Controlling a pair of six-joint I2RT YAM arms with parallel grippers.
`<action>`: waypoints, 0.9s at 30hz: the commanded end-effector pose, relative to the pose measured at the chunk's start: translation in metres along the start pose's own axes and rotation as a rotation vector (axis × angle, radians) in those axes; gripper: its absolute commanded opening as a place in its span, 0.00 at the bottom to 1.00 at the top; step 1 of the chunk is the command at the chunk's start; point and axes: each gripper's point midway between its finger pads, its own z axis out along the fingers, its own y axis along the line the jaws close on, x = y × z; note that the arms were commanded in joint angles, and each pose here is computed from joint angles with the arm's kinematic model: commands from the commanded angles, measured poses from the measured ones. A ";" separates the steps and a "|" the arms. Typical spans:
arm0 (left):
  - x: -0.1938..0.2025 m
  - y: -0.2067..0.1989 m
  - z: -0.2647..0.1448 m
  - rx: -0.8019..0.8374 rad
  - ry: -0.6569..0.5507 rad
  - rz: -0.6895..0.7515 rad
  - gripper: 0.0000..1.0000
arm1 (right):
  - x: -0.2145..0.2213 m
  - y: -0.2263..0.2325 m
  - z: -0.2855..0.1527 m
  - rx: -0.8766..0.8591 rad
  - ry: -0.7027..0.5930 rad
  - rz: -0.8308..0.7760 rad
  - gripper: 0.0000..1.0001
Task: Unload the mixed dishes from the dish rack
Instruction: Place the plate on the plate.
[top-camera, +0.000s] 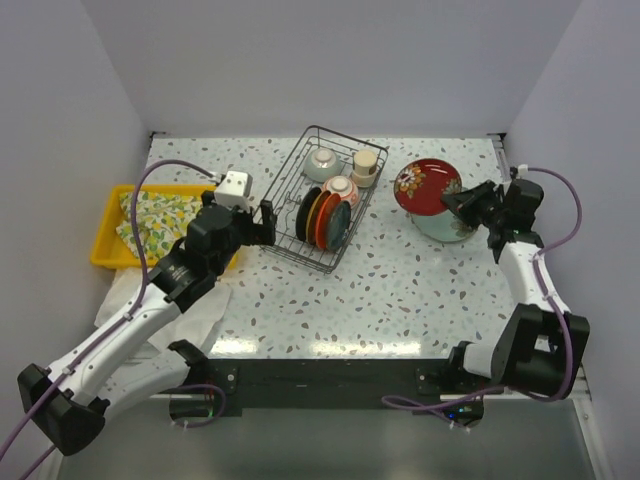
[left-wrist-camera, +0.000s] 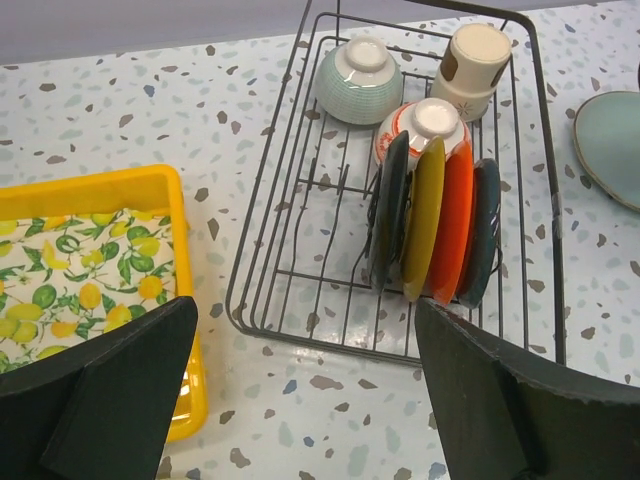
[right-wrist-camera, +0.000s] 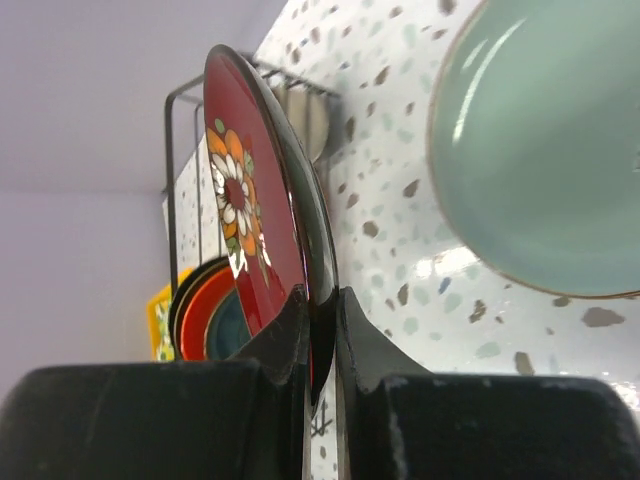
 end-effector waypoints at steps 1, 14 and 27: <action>-0.004 0.015 -0.008 -0.053 -0.036 0.027 0.95 | -0.042 -0.010 0.005 -0.012 -0.125 0.081 0.00; 0.005 0.011 -0.009 -0.021 -0.016 0.027 0.95 | -0.045 -0.104 0.034 0.157 -0.111 0.279 0.00; 0.013 0.003 0.000 0.003 0.021 0.017 0.95 | -0.026 -0.139 0.049 0.249 -0.011 0.258 0.02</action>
